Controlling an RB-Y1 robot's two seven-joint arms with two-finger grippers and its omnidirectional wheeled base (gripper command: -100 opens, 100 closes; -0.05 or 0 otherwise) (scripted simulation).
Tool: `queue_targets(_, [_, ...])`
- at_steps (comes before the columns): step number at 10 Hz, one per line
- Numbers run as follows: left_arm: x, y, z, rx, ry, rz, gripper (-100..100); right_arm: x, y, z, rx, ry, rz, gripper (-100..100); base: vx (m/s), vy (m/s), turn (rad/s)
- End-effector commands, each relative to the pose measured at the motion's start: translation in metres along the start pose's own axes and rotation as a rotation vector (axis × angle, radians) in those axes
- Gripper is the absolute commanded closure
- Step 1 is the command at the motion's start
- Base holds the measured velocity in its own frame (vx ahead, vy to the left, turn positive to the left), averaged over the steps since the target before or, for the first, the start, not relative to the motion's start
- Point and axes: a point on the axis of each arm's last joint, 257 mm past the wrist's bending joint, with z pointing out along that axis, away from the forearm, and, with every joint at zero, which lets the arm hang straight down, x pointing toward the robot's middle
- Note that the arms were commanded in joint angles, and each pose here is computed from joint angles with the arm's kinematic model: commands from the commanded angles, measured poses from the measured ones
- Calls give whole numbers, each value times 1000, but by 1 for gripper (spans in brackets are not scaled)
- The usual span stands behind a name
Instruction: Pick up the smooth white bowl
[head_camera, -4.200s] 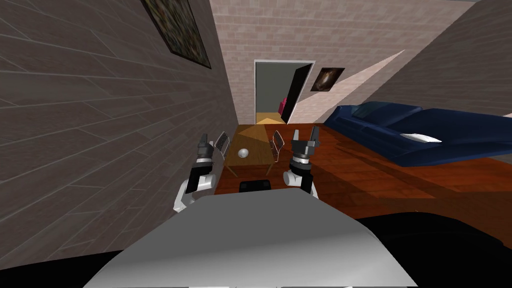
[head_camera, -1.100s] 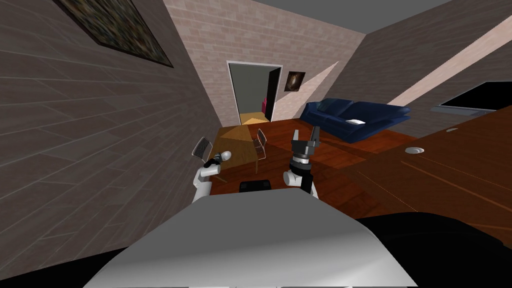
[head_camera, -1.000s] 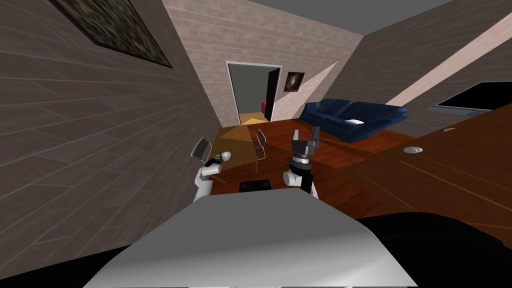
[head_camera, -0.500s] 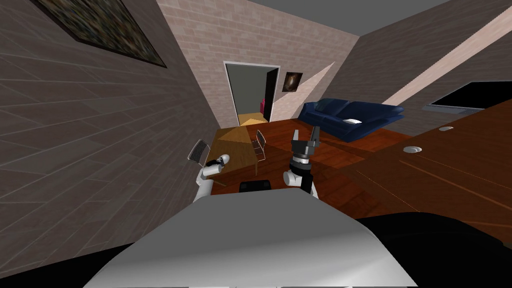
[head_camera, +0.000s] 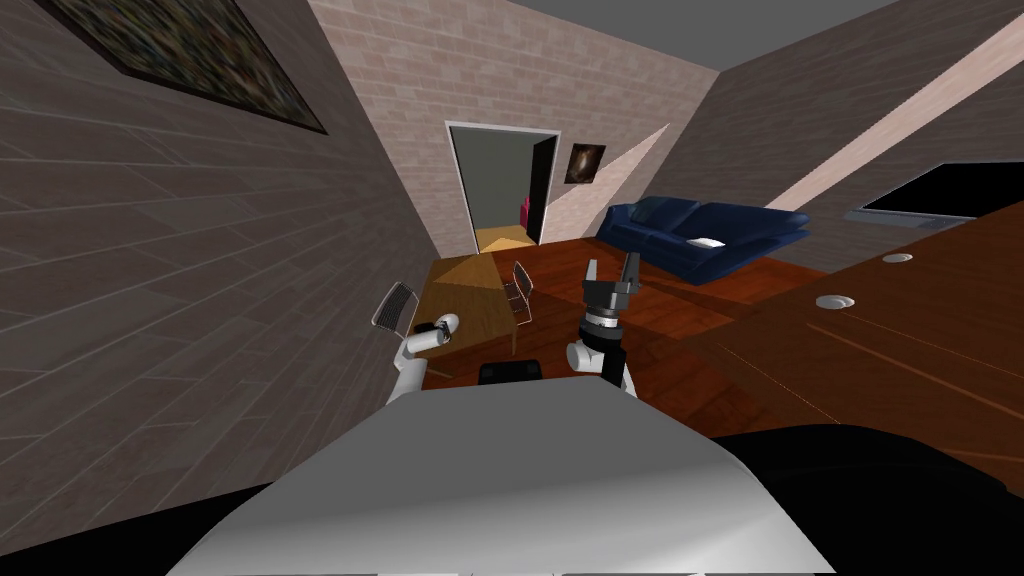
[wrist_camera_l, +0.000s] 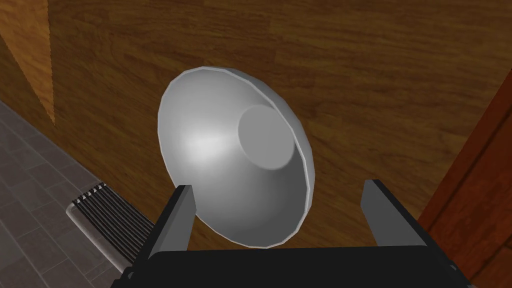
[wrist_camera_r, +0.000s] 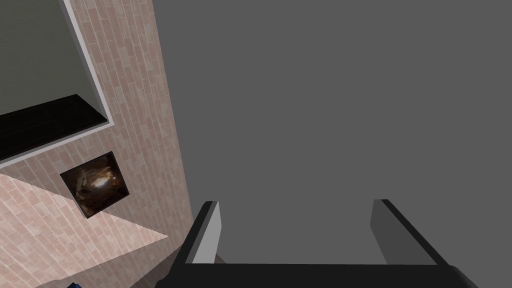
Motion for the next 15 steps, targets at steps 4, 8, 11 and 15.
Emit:
queue_targets(4, [2, 20, 11, -40, -1, -19, -100, 0, 0, 0, 0, 0, 0, 0, 44, 17, 1])
queue_targets(8, [2, 28, 17, -41, 0, -16, -100, 0, 0, 0, 0, 0, 0, 0, 40, 12, 7])
queue_targets(11, [2, 29, 17, -43, 0, -18, 100, 0, 0, 0, 0, 0, 0, 0, 0, 0, 0])
queue_targets(15, [2, 21, 12, -40, -1, -18, 100, 0, 0, 0, 0, 0, 0, 0, -9, -2, -4])
